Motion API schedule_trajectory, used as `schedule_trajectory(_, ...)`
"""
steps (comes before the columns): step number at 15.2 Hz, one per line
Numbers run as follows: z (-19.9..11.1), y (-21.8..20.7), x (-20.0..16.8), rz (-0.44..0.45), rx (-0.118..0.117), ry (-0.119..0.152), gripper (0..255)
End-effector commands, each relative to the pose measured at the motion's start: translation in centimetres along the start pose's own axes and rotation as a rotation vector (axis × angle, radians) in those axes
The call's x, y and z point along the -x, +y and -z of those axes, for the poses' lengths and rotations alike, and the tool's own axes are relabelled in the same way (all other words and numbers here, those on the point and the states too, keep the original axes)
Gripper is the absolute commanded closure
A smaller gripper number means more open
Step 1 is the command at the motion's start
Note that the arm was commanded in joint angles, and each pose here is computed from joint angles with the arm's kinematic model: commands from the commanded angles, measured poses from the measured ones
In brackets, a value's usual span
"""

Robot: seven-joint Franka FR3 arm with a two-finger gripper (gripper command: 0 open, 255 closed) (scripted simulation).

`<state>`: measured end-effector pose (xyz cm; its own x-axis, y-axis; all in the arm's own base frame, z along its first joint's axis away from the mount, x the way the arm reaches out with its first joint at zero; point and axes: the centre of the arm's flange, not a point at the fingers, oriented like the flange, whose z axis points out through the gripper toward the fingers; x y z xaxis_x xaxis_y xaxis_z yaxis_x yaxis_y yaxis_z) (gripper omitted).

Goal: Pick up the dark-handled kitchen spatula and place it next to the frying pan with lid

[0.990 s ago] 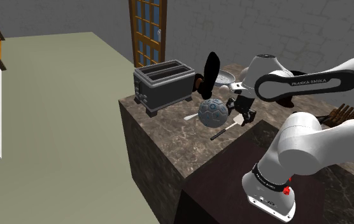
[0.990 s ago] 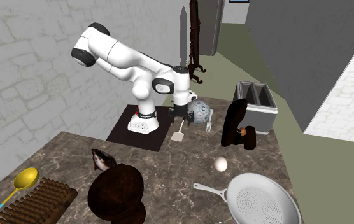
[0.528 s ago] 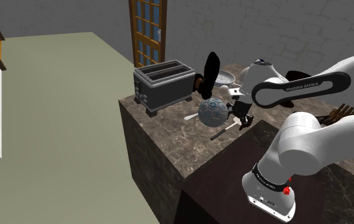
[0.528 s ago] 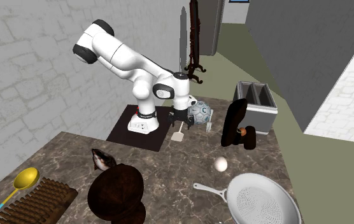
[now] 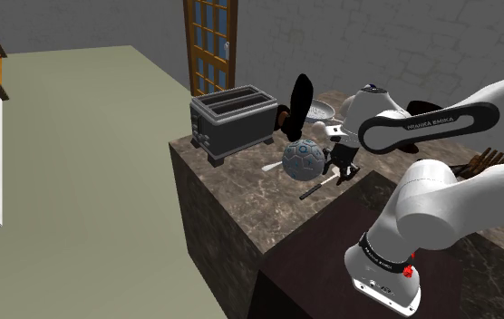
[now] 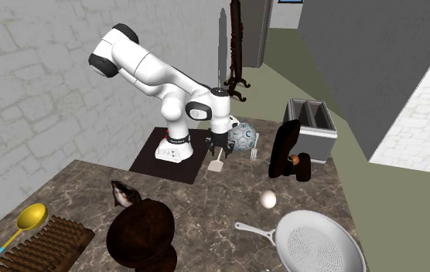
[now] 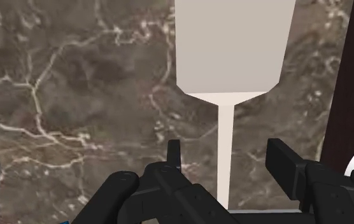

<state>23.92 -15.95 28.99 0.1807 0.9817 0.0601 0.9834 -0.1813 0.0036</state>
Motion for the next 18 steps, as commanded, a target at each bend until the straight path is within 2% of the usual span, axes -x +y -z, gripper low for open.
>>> schedule_trajectory(1, -0.1, 0.0, 0.0, 0.002, 0.001, 0.000, 255)
schedule_trajectory(7, -0.1, 0.0, 0.0, 0.002, 0.001, 0.000, 255)
schedule_trajectory(18, 5.7, 0.0, -0.4, 0.002, 0.001, 0.000, 255)
